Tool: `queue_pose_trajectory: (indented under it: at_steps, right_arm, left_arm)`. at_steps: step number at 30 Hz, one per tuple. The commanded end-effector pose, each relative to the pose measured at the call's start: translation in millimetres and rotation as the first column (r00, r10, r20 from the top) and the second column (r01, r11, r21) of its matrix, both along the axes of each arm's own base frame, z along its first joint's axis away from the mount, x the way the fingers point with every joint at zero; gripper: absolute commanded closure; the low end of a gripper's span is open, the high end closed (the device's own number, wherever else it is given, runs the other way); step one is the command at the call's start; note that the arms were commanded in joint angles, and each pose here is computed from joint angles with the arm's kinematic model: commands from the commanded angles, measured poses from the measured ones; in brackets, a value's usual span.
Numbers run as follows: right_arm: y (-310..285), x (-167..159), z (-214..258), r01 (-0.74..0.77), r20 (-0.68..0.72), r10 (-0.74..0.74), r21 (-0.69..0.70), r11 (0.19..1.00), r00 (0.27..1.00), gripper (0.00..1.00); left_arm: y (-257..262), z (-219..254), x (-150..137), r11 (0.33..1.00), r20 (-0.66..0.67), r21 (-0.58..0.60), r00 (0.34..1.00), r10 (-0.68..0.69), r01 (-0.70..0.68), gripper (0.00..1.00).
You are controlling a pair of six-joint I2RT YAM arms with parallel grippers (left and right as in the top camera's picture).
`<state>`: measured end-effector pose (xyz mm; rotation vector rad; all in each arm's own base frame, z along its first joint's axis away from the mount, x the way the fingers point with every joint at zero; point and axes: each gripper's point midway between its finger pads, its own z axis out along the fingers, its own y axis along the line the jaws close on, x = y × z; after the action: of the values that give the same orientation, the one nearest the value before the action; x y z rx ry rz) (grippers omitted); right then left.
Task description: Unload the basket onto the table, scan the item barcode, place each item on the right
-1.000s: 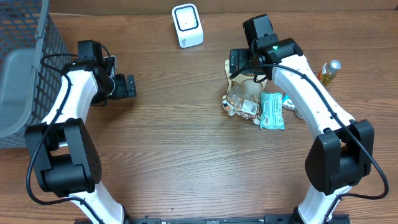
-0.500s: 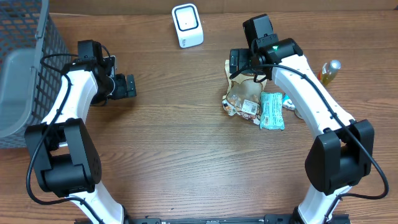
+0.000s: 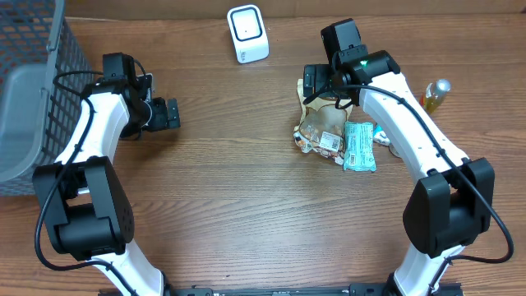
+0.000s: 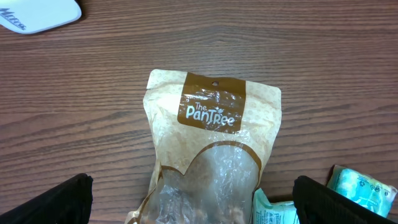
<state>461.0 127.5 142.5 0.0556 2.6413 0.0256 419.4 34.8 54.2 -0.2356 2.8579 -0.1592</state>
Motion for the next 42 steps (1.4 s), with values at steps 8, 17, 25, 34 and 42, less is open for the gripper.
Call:
queue_pose_trajectory:
  at_steps: [8, 17, 25, 34, 42]
  right_arm:
    - [-1, 3, 4, 0.007, 0.014, -0.007, -0.001, 1.0, 1.0, 0.0]
    - [-1, 3, 4, 0.007, 0.013, -0.007, -0.001, 1.0, 1.0, 0.0]
    - [4, -2, 32, -0.006, 0.071, 0.005, 0.019, 1.0, 0.997, 0.0]
    - [2, -23, 120, -0.025, 0.254, 0.004, 0.081, 0.996, 0.967, 0.0]
    - [-13, -63, 211, -0.049, 0.446, -0.022, 0.147, 0.988, 0.895, 0.0]
  left_arm:
    - [-1, -1, 5, 1.0, 0.005, 0.007, 1.0, -0.018, 0.018, 0.0]
    - [-1, -1, 5, 1.0, 0.005, 0.007, 1.0, -0.018, 0.018, 0.01]
    - [-1, -1, 5, 1.0, 0.005, 0.007, 1.0, -0.018, 0.018, 0.0]
    - [-1, -1, 5, 1.0, 0.005, 0.007, 1.0, -0.018, 0.018, 0.0]
    - [-1, -1, 5, 1.0, 0.005, 0.007, 1.0, -0.018, 0.018, 0.0]
